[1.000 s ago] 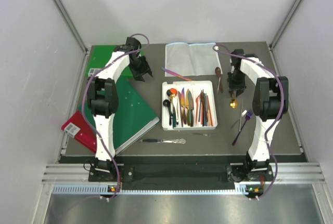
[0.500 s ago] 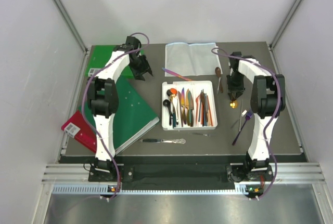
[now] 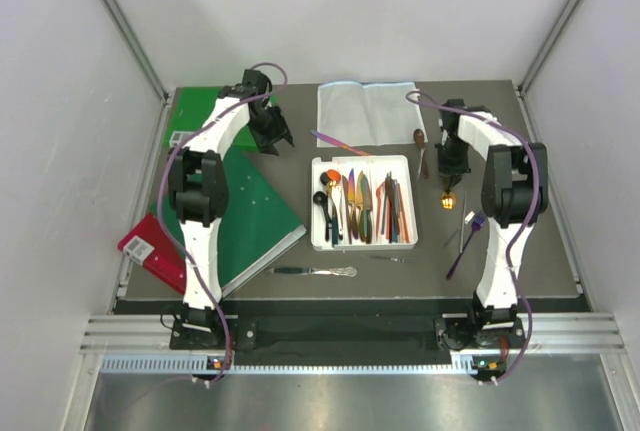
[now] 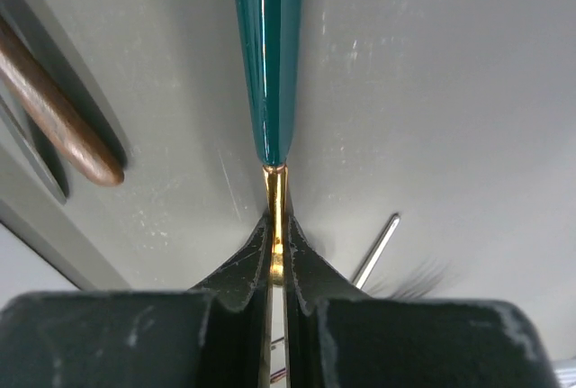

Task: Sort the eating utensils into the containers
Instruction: Pick up the spoon from the center of the board.

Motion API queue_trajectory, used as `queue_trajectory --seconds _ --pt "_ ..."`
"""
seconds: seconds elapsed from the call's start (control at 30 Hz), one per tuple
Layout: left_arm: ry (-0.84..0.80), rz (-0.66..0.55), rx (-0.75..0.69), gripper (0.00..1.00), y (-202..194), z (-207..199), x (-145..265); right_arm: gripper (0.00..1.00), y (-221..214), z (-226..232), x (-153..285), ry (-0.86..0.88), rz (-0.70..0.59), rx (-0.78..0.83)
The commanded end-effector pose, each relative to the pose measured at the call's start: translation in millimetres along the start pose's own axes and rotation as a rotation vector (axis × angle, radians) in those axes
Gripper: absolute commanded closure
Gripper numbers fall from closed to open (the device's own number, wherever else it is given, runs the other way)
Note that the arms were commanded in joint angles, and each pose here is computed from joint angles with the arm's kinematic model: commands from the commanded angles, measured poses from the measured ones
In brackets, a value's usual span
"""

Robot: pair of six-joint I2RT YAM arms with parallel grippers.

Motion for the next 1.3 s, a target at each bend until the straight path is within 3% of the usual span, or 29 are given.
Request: queue_trajectory --seconds 0.0,0.3,0.4,0.43,0.7,0.83,1.27 --pt "-0.021 -0.016 -0.013 0.43 3.7 -8.4 3.7 1.00 -2.1 -0.2 28.5 0.025 -0.087 -0.039" --pt "-0.028 -0.011 -0.018 0.43 1.7 -12.4 -1.6 1.00 8.8 17.3 130.1 0.084 -0.304 -0.029" --pt "0.024 -0.067 -0.038 0.43 12.9 -7.1 4.2 1.00 12.8 57.3 162.2 0.131 -0.312 0.070" --pt "0.048 -0.090 -0.041 0.42 17.4 -3.7 6.6 1.00 19.9 78.5 181.0 0.233 -0.349 0.096" --pt "0.079 -0.175 0.021 0.42 41.9 14.1 26.2 1.00 13.8 204.3 171.9 0.538 -0.238 0.296" --pt "0.071 -0.161 0.032 0.42 34.3 17.8 24.9 1.00 -11.3 220.3 148.0 0.552 -0.117 0.372" --pt "0.092 -0.120 0.034 0.43 15.8 34.4 17.4 1.00 -58.1 263.6 149.6 0.558 -0.045 0.483"
Point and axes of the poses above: each gripper's point midway between its finger pads, its own x axis back along the fingers, its own z axis along the line the jaws close on, y = z × x, the point moved 4 cm from there along x, back along the fingers, and after that the axes turned 9 degrees about x, right-handed, at the moved point
